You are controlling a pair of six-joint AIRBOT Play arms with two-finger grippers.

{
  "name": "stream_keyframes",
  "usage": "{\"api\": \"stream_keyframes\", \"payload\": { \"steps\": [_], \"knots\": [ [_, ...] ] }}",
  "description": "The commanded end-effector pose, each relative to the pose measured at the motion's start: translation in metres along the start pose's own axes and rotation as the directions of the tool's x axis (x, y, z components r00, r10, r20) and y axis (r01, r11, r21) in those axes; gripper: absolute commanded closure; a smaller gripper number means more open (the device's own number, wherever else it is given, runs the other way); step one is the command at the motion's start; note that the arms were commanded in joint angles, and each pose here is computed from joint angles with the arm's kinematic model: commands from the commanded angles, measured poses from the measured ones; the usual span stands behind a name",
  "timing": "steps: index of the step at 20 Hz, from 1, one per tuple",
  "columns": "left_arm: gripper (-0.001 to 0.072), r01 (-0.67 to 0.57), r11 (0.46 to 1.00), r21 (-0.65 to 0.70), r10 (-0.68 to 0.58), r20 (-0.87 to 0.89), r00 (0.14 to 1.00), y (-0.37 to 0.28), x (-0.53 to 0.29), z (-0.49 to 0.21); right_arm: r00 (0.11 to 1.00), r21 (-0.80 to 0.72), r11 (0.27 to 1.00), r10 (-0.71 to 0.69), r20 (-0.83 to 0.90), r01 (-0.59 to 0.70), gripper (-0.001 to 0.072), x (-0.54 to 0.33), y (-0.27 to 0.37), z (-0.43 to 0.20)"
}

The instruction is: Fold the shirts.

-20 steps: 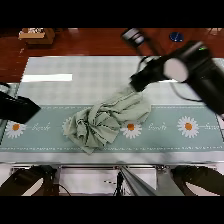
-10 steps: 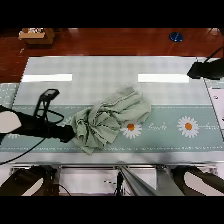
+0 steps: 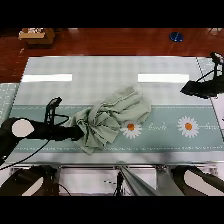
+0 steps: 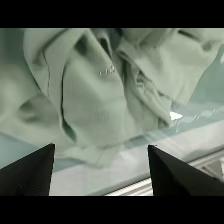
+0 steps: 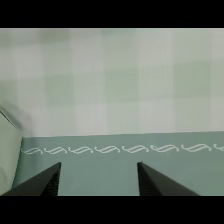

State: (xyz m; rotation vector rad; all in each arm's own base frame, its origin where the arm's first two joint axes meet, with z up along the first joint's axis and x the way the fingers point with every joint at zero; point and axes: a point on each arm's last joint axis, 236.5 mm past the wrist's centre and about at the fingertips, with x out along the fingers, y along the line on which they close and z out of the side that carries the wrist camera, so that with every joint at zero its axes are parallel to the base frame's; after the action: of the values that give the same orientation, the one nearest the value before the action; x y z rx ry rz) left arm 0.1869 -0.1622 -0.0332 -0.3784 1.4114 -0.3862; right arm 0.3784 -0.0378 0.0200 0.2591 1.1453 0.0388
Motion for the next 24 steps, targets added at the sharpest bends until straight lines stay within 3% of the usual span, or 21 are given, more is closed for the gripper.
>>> {"api": "stream_keyframes", "payload": {
  "steps": [1, 5, 6, 7, 8, 12, 16, 17, 20, 24],
  "knots": [
    [0.002, 0.019, 0.998, -0.055, -0.015, 0.069, 0.997, 0.004, 0.011, 0.021, 1.0, 0.013, 1.0, 0.022, 0.018, -0.022, 0.0166, 0.007, 0.003, 0.0],
    [0.0042, 0.049, 0.985, -0.166, -0.043, 0.044, 0.998, 0.009, 0.044, 0.027, 0.997, 0.019, 0.998, 0.062, 0.039, -0.063, 0.0166, 0.006, 0.012, 0.004],
    [0.0175, 0.044, 0.982, -0.183, -0.041, 0.021, 0.999, 0.012, 0.053, 0.025, 0.997, 0.019, 0.998, 0.063, 0.039, -0.063, 0.0166, 0.006, 0.012, 0.005],
    [0.0503, 0.031, 0.98, -0.199, -0.033, -0.005, 0.999, 0.016, 0.059, 0.023, 0.997, 0.019, 0.998, 0.063, 0.037, -0.063, 0.0166, 0.006, 0.012, 0.004],
    [0.0653, 0.021, 0.979, -0.203, -0.026, -0.024, 0.999, 0.02, 0.064, 0.02, 0.997, 0.019, 0.998, 0.063, 0.036, -0.064, 0.0166, 0.006, 0.012, 0.004],
    [0.0677, 0.038, 0.984, -0.172, -0.038, 0.006, 0.999, 0.013, 0.056, 0.028, 0.994, 0.043, 0.993, 0.113, 0.005, -0.113, 0.0166, 0.017, 0.021, -0.001],
    [0.0677, 0.079, 0.989, -0.128, -0.069, 0.083, 0.994, -0.004, 0.036, 0.045, 0.925, 0.13, 0.928, 0.363, -0.115, -0.348, 0.0156, 0.051, 0.065, -0.021],
    [0.0677, 0.086, 0.989, -0.119, -0.075, 0.098, 0.992, -0.007, 0.032, 0.048, 0.903, 0.173, 0.906, 0.41, -0.131, -0.386, 0.0121, 0.06, 0.072, -0.024],
    [0.0677, 0.098, 0.99, -0.105, -0.086, 0.117, 0.989, -0.011, 0.025, 0.05, 0.869, 0.252, 0.872, 0.466, -0.167, -0.42, 0.0117, 0.083, 0.081, -0.032],
    [0.0677, 0.099, 0.99, -0.105, -0.088, 0.098, 0.991, -0.012, 0.025, 0.045, 0.843, 0.209, 0.888, 0.456, -0.285, -0.41, 0.0118, 0.108, 0.102, -0.062]
  ]
}}
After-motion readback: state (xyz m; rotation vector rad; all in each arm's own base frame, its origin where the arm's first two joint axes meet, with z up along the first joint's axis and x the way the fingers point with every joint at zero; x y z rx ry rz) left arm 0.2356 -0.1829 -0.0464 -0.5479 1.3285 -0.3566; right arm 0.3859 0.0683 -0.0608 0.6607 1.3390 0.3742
